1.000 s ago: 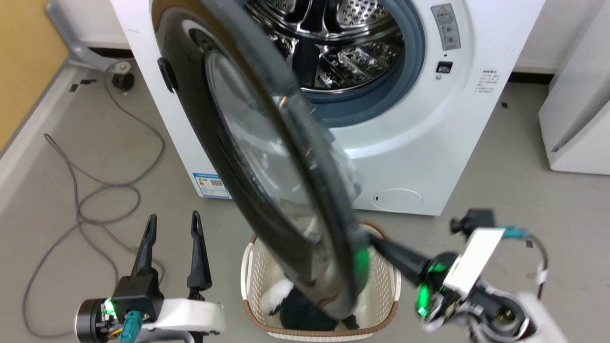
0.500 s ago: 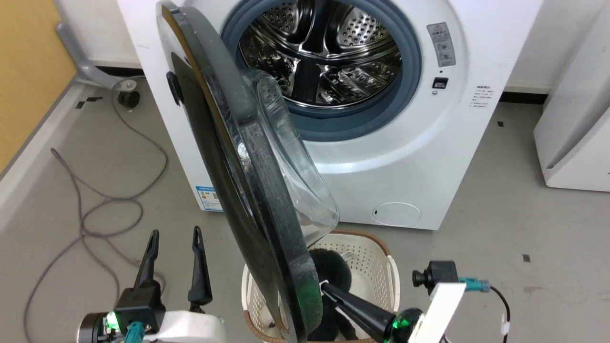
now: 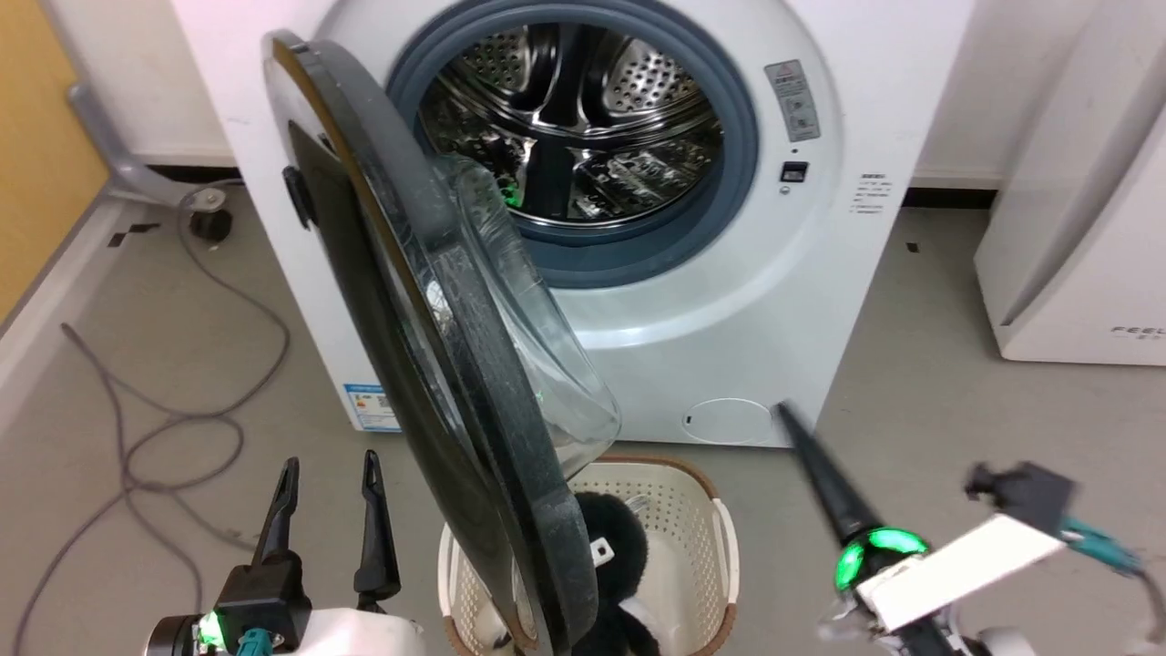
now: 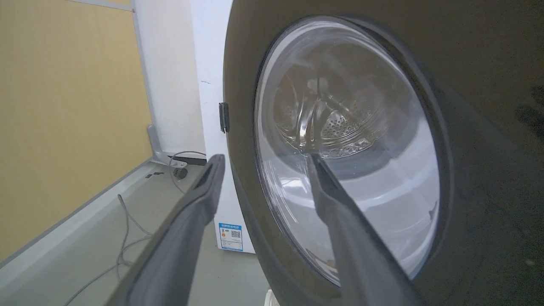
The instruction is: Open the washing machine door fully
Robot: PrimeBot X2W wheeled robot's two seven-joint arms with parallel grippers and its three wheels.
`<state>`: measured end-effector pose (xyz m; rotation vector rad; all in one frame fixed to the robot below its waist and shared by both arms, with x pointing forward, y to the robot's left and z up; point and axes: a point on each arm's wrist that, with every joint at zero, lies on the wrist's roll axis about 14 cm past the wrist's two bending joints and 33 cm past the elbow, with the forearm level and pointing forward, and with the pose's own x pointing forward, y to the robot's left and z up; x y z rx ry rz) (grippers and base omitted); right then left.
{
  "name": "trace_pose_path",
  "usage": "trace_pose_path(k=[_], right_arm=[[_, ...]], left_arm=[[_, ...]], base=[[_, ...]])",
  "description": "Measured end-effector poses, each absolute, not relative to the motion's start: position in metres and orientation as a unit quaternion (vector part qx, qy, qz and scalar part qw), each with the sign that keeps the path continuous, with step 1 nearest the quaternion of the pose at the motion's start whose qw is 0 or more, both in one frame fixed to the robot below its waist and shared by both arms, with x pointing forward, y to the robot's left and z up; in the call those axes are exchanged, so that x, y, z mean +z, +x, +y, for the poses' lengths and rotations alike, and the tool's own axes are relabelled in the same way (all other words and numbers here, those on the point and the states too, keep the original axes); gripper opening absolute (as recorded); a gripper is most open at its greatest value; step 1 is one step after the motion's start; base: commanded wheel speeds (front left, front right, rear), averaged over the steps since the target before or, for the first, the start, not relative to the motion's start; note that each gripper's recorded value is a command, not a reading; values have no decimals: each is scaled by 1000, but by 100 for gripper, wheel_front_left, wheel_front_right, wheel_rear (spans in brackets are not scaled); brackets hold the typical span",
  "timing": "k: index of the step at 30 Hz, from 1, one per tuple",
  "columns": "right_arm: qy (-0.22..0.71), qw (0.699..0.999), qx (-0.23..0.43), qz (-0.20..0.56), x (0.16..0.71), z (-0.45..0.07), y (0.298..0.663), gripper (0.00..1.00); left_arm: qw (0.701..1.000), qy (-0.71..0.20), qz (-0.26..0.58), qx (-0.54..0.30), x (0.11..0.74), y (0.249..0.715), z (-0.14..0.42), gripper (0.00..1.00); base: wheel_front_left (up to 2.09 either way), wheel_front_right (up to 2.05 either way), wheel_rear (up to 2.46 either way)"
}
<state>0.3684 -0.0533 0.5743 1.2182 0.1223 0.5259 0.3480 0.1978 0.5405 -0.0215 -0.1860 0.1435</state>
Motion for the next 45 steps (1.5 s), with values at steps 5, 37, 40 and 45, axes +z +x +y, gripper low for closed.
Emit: trace_pose_path(k=[5,37,40,45], right_arm=[[484,851,195,-55,590,-94,373,0],[21,992,82,-93,540,-150,361,100],[30,992,76,-93,540,-153,361,100],[33,992,75,-93,540,-154,361,100]], left_arm=[[993,-11,-95,64,542,351,193,100],[994,-10,-91,68,539,354,196,100],[993,-10,-91,67,540,355,196,100],[993,-10,-96,73,543,354,199,100]], base=[[0,0,0],[0,0,0],[0,0,0],[0,0,0]])
